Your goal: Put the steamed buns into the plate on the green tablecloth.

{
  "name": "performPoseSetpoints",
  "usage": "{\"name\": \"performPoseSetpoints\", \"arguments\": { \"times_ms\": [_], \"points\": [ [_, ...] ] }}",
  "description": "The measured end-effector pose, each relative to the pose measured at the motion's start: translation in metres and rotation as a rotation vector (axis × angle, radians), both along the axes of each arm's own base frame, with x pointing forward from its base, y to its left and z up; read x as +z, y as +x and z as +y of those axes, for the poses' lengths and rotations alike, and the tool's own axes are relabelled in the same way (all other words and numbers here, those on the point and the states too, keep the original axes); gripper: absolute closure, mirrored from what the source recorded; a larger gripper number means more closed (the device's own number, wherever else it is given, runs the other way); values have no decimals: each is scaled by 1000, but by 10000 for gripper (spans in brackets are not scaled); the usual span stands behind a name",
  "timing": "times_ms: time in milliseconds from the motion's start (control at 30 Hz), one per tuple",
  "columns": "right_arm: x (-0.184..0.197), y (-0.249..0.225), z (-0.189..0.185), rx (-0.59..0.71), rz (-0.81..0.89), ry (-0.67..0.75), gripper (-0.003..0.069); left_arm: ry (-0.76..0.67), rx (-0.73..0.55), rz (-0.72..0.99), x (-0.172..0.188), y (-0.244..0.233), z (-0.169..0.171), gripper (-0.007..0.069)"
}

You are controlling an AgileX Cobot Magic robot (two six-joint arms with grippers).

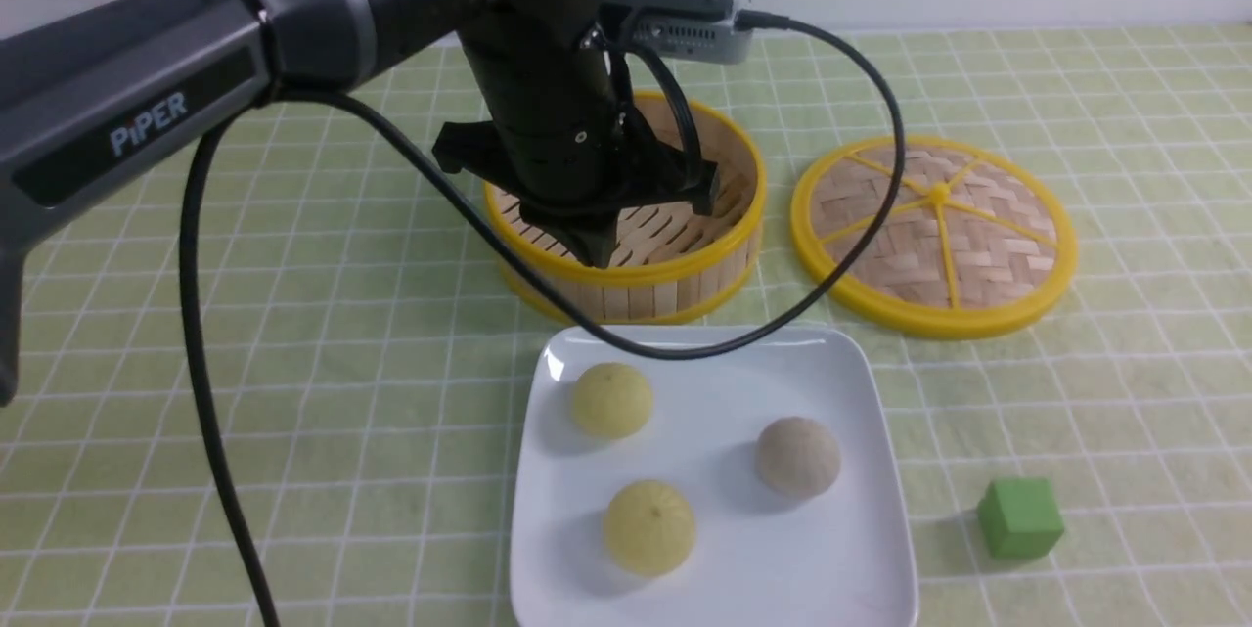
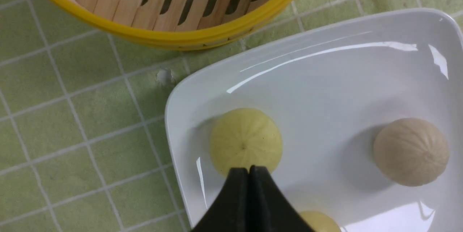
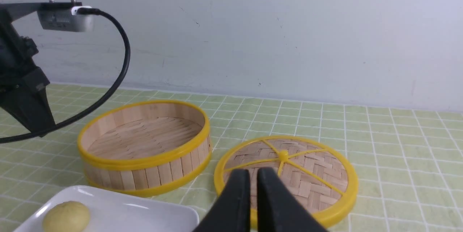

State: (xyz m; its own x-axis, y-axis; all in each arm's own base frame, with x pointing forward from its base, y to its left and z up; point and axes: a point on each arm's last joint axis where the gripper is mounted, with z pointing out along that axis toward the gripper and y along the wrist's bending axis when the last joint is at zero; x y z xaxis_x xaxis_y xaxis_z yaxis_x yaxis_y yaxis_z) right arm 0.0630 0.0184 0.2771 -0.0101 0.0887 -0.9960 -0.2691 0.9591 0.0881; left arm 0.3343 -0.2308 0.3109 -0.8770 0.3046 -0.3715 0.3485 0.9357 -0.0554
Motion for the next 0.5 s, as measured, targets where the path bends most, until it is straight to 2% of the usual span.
{"name": "performPoseSetpoints", "arguments": {
  "times_ms": [500],
  "points": [
    [-1,0,0,-1,-2,8,591,11,0,2,0,0,1,623]
  ]
}}
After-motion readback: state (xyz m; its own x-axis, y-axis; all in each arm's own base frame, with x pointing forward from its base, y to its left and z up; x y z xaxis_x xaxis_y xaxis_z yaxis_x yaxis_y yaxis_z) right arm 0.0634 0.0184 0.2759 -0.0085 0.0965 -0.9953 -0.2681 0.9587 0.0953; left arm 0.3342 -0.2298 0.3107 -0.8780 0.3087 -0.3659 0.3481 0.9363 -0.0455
